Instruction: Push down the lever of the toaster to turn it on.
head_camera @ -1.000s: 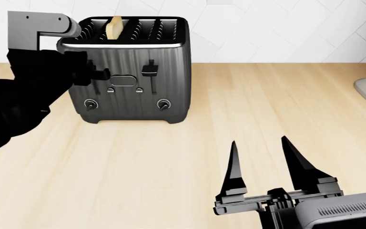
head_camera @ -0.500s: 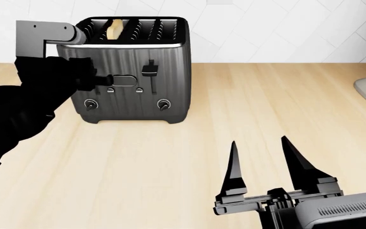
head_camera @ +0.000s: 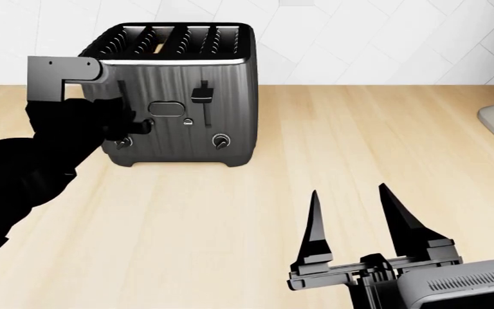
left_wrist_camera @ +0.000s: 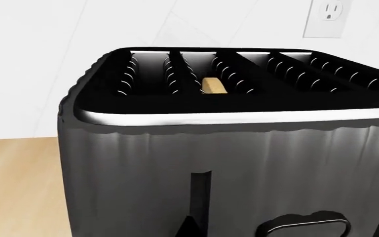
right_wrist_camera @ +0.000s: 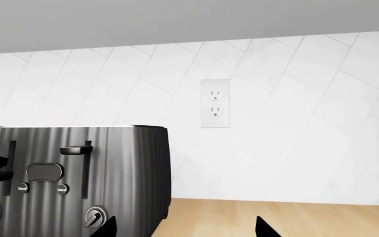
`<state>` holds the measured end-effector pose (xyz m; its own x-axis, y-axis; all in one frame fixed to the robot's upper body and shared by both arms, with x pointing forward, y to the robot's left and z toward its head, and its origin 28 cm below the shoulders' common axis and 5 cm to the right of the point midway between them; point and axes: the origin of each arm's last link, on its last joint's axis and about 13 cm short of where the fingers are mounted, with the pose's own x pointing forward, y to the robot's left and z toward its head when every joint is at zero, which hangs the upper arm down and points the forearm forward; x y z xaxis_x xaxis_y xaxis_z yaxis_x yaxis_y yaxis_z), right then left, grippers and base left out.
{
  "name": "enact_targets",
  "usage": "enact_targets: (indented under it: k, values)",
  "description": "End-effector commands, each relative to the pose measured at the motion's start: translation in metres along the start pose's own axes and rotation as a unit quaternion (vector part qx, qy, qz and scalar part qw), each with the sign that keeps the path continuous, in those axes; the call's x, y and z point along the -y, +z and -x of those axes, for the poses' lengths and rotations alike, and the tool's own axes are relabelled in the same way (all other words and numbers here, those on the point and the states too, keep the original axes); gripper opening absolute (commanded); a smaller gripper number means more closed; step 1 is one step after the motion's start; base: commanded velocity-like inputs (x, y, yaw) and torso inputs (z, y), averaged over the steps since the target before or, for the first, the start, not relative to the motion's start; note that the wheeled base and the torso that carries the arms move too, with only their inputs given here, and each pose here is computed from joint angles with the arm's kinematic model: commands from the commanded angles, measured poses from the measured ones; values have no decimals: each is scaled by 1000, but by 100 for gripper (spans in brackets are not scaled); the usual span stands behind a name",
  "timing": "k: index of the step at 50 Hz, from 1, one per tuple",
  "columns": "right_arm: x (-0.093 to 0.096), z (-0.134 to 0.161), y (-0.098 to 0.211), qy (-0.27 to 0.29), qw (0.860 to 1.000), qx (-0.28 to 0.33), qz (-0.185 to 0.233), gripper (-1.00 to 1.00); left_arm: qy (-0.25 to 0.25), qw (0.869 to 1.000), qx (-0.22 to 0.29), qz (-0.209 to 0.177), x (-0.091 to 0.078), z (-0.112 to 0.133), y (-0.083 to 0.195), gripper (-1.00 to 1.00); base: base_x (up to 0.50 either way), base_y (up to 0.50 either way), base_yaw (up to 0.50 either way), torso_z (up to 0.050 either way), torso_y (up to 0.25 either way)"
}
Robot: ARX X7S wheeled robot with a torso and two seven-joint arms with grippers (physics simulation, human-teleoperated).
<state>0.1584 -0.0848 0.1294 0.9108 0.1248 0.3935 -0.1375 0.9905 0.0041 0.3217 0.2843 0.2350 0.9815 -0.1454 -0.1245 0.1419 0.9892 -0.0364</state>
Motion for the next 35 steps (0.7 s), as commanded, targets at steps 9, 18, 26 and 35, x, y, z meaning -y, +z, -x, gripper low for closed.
enact_targets:
  k: [9, 18, 26, 35]
  values:
    - [-1, 0, -1, 1, 1000, 0, 1, 100, 5, 999, -48, 8, -6, 2, -43, -100, 0, 0, 0, 0, 0]
    - [-1, 0, -1, 3, 1000, -1, 1, 100, 3, 998, -59, 12, -7, 0, -57, -100, 0, 0, 0, 0, 0]
    - [-2, 0, -2, 3, 1000, -1, 1, 100, 5, 998, -66, 13, -8, -3, -64, -100, 0, 0, 0, 0, 0]
    - [-2, 0, -2, 3, 1000, -2, 1, 100, 4, 998, -67, 11, -7, -4, -64, -100, 0, 0, 0, 0, 0]
